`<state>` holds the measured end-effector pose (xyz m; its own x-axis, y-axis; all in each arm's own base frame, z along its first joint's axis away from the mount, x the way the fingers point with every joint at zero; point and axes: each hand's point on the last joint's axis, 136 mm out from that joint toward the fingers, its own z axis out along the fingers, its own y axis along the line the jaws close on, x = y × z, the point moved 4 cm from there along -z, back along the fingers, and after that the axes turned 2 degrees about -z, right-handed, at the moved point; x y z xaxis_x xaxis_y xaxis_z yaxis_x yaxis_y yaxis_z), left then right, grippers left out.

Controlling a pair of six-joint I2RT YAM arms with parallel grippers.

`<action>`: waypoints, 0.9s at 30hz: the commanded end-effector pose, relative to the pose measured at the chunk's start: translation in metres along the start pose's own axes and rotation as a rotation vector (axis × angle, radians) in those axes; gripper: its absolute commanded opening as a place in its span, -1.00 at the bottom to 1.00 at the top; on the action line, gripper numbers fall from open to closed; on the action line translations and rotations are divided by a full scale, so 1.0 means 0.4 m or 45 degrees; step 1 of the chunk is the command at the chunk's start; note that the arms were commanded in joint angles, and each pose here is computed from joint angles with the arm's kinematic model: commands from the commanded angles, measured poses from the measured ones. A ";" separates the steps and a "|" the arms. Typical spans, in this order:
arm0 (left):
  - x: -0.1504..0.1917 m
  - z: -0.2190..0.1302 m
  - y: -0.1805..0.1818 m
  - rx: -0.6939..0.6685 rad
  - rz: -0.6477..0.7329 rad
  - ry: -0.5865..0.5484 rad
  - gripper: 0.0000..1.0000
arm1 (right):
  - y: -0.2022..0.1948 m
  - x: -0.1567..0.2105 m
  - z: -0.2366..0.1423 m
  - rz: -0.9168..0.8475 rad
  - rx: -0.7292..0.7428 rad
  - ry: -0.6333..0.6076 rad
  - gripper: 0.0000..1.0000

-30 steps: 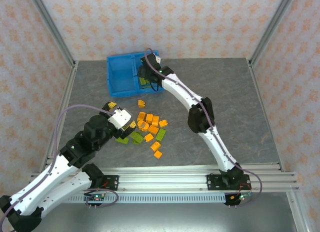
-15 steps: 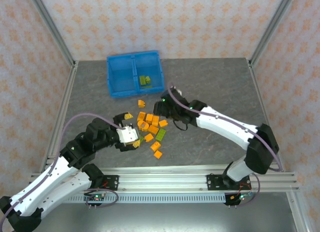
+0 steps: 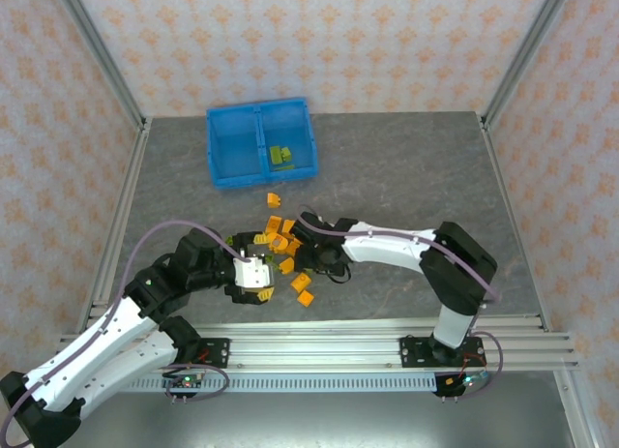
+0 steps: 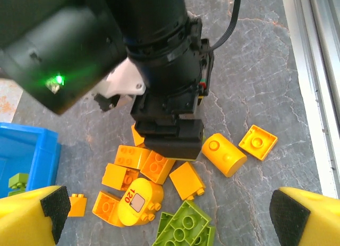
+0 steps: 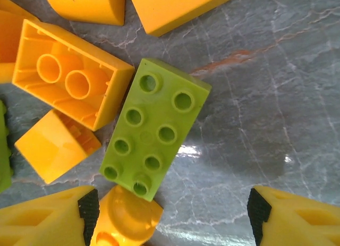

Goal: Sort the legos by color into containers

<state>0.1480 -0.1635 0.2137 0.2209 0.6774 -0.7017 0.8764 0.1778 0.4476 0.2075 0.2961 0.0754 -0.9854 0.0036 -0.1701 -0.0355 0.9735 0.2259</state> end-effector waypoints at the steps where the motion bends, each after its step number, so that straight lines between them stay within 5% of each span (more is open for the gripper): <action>1: -0.004 -0.001 -0.008 0.009 0.016 -0.027 0.99 | 0.022 -0.018 0.017 -0.016 0.001 -0.002 0.50; 7: -0.006 -0.001 -0.005 -0.012 0.011 -0.045 0.99 | 0.015 -0.014 0.060 0.011 0.041 0.018 0.48; 17: -0.003 0.000 -0.004 -0.014 0.011 -0.036 0.99 | -0.045 -0.018 0.071 0.050 0.197 -0.052 -0.12; 27: -0.003 -0.002 -0.009 -0.001 0.019 -0.039 0.99 | -0.076 -0.049 -0.031 0.049 0.205 -0.253 -0.55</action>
<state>0.1473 -0.1630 0.2125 0.2254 0.6740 -0.7035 0.8735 0.1800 0.4523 0.2214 0.2834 0.0646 -0.9641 0.0567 -0.2595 0.0227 0.9909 0.1324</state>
